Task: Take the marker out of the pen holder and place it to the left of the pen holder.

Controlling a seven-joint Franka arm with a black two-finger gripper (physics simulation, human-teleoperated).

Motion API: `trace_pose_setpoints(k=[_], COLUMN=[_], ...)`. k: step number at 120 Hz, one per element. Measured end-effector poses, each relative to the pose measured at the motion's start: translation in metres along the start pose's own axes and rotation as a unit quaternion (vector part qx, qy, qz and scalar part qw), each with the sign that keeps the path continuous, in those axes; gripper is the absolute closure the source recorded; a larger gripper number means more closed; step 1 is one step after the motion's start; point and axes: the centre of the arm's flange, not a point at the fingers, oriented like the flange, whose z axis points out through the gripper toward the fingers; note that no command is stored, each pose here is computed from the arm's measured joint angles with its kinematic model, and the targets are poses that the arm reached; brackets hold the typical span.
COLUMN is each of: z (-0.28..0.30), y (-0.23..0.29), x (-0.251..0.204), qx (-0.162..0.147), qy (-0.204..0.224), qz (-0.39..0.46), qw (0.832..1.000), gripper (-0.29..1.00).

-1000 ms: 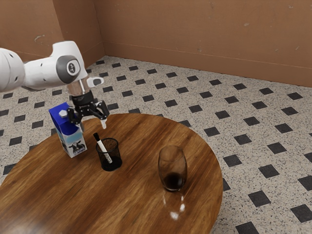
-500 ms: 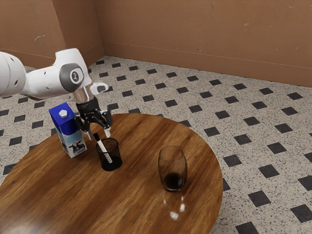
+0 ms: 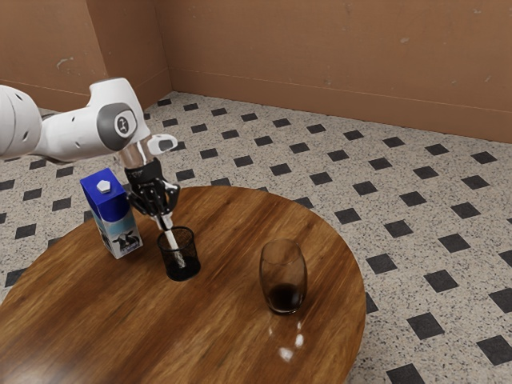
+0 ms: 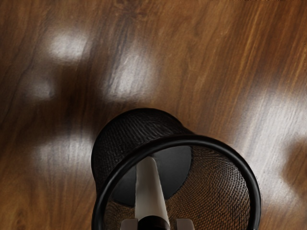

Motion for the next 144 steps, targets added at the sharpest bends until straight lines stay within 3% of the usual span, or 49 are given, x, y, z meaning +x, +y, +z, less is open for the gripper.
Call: trace_pose_setpoints(k=[13,25,37,59,76,94,108,144], z=[-0.040,-0.116,-0.140,-0.105,-0.040,0.029,0.060,0.076], y=[0.016,0.039,0.055,0.045,0.013,-0.036,-0.072,-0.097], x=[-0.006,-0.027,-0.044,-0.067,-0.093,-0.125,-0.142,-0.111], qx=[0.010,0.043,0.094,0.163,0.206,0.243,0.260,0.334], qy=[0.020,0.047,0.006,-0.137,-0.250,-0.325,-0.350,-0.325], qz=[0.022,0.058,0.082,0.062,0.028,-0.003,-0.025,-0.019], qw=[1.000,0.996,0.992,0.975,0.946,0.914,0.900,0.885], gripper=[0.74,0.75,0.77,0.78,0.79,0.79,0.79,0.78])
